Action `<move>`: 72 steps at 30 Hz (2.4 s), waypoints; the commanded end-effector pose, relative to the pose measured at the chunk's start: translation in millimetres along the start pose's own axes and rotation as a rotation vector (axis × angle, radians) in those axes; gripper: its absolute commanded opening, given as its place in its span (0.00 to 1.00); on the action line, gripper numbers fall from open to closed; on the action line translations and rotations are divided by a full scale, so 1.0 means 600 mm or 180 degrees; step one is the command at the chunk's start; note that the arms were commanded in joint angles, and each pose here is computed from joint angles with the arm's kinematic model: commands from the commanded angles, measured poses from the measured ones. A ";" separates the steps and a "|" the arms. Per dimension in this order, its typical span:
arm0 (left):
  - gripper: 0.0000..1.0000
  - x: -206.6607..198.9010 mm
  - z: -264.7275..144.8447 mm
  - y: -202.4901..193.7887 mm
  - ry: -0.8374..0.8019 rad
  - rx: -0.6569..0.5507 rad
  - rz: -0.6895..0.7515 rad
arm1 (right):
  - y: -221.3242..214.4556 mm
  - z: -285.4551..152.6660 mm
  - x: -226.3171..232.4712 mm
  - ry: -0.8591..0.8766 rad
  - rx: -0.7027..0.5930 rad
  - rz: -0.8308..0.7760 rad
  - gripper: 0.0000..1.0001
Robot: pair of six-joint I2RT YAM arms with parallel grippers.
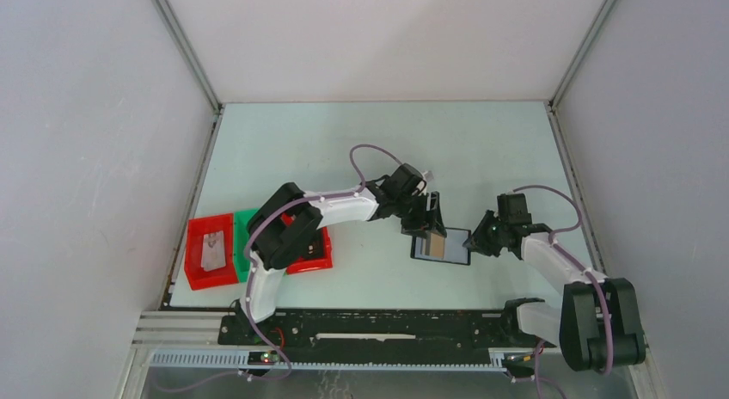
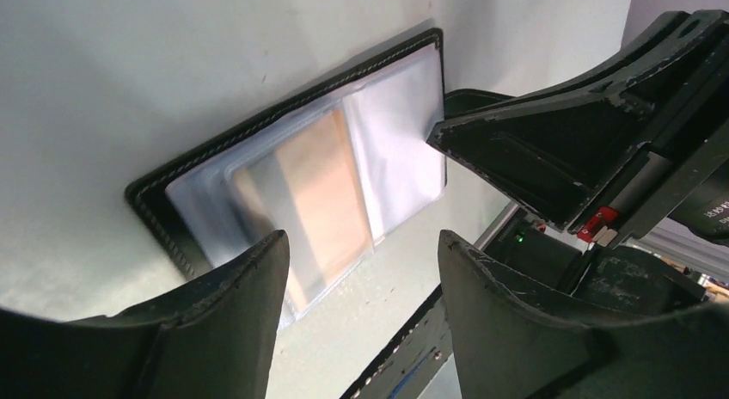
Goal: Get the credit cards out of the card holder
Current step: Remove the credit card from the card holder.
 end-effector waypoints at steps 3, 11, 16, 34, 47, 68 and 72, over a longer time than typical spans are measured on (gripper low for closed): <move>0.69 0.004 -0.042 -0.004 0.0076 -0.0253 0.0079 | 0.011 -0.030 0.036 0.0459 -0.0394 -0.0180 0.27; 0.69 0.007 -0.030 -0.007 0.0041 -0.0140 0.0051 | 0.008 -0.023 0.025 0.0143 -0.0274 -0.0100 0.29; 0.69 0.015 -0.021 -0.009 0.0074 -0.0070 0.0022 | 0.003 -0.015 0.005 -0.0111 -0.0177 0.0032 0.31; 0.69 0.016 -0.016 -0.006 0.0195 -0.0030 0.0027 | 0.017 -0.034 0.000 -0.0243 -0.0405 0.0020 0.43; 0.69 0.031 0.001 -0.009 0.0356 0.0126 -0.0020 | 0.001 0.014 -0.013 -0.0368 0.0027 0.0194 0.42; 0.69 -0.037 -0.017 0.000 -0.0249 0.0116 0.0005 | -0.006 0.014 -0.008 -0.0262 0.0040 0.0176 0.41; 0.69 -0.039 -0.017 0.000 -0.0280 0.0138 -0.0008 | -0.005 0.014 -0.008 -0.0261 0.0034 0.0176 0.41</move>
Point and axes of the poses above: each gripper's point midway between its finger pads, its own z axis out along the fingers, its own x axis along the line the jaws close on, y = z × x, the point moved 7 cm from there along -z, back along the fingers, and after that the axes turned 14 degrees about -z, right-handed, at the moved point
